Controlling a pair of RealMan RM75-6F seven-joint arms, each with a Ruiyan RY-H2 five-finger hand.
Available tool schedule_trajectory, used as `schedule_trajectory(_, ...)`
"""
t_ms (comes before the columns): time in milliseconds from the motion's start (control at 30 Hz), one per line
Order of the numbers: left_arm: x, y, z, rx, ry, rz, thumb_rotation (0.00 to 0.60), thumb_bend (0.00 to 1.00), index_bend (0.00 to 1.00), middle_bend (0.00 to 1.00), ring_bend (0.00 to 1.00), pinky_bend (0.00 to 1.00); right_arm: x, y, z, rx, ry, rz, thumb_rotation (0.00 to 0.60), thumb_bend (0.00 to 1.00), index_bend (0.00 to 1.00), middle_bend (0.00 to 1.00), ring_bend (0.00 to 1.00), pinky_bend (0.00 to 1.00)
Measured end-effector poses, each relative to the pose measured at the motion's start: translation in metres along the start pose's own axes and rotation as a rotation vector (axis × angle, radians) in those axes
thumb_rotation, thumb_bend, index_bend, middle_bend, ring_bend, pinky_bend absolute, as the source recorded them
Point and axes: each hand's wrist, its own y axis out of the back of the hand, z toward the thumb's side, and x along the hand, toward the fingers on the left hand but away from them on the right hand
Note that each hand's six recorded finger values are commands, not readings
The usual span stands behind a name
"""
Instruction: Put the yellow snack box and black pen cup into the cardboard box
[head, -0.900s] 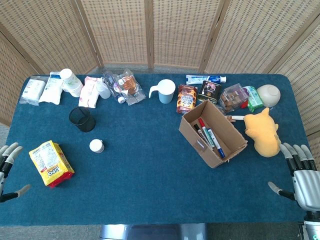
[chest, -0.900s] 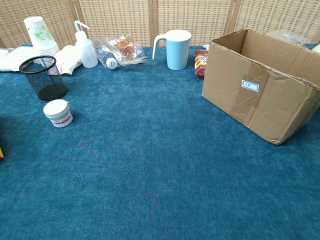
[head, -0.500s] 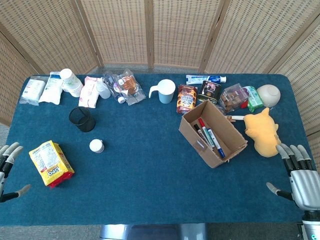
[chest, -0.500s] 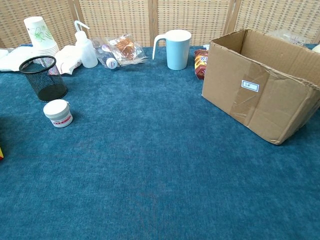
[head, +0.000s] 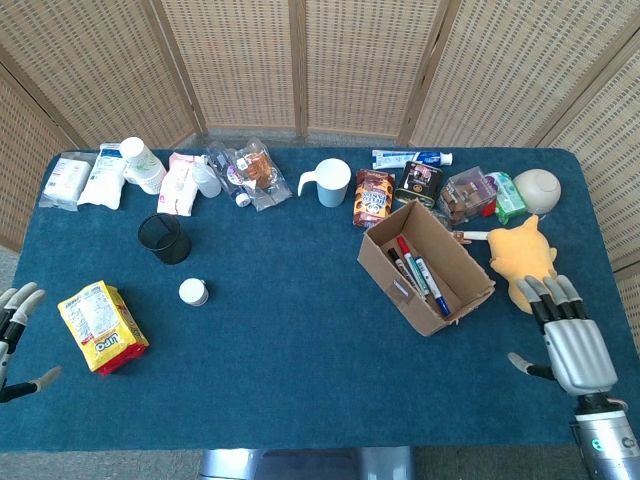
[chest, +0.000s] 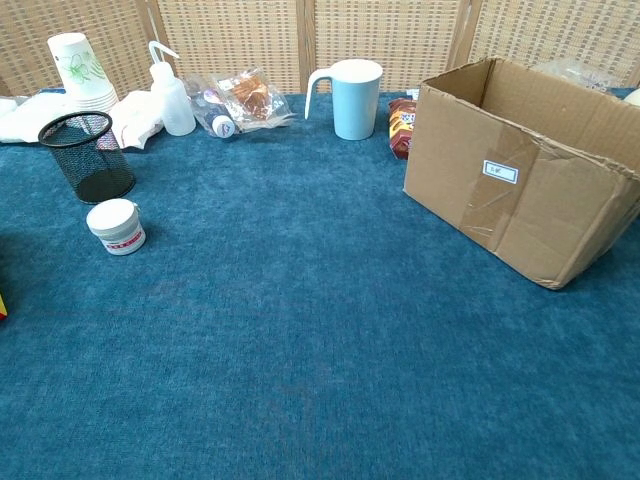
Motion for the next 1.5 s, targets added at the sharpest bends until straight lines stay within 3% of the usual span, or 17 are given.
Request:
schedule_trajectory(267,0.000,0.002,-0.003,-0.010,0.008,0.003,0.600,0.06,0.00,0.00,0.00,0.00,-0.024,-0.009,0.047,0.021,0.092,0.029,0.600,0.00,0.03,0.00,0.00,0.03)
schedule_trajectory(667,0.001,0.005,-0.007,-0.021,0.016,0.008,0.600,0.06,0.00,0.00,0.00,0.00,-0.064,-0.032,0.109,-0.013,0.167,0.079,0.600,0.00,0.04,0.00,0.00,0.14)
schedule_trajectory(1067,0.004,0.005,-0.011,-0.028,0.031,0.002,0.600,0.06,0.00,0.00,0.00,0.00,-0.098,-0.066,0.132,-0.012,0.161,0.126,0.600,0.00,0.06,0.05,0.02,0.29)
schedule_trajectory(1167,0.004,0.005,-0.012,-0.028,0.032,0.003,0.600,0.06,0.00,0.00,0.00,0.00,-0.107,-0.071,0.133,-0.006,0.156,0.128,0.600,0.00,0.11,0.13,0.10,0.37)
schedule_trajectory(1333,0.006,0.004,-0.013,-0.027,0.039,-0.001,0.600,0.06,0.00,0.00,0.00,0.00,-0.116,-0.077,0.133,0.008,0.152,0.115,0.600,0.03,0.27,0.37,0.37,0.58)
schedule_trajectory(1500,0.006,0.002,-0.014,-0.025,0.043,-0.005,0.600,0.06,0.00,0.00,0.00,0.00,-0.123,-0.084,0.134,0.025,0.161,0.106,0.600,0.27,0.48,0.54,0.56,0.76)
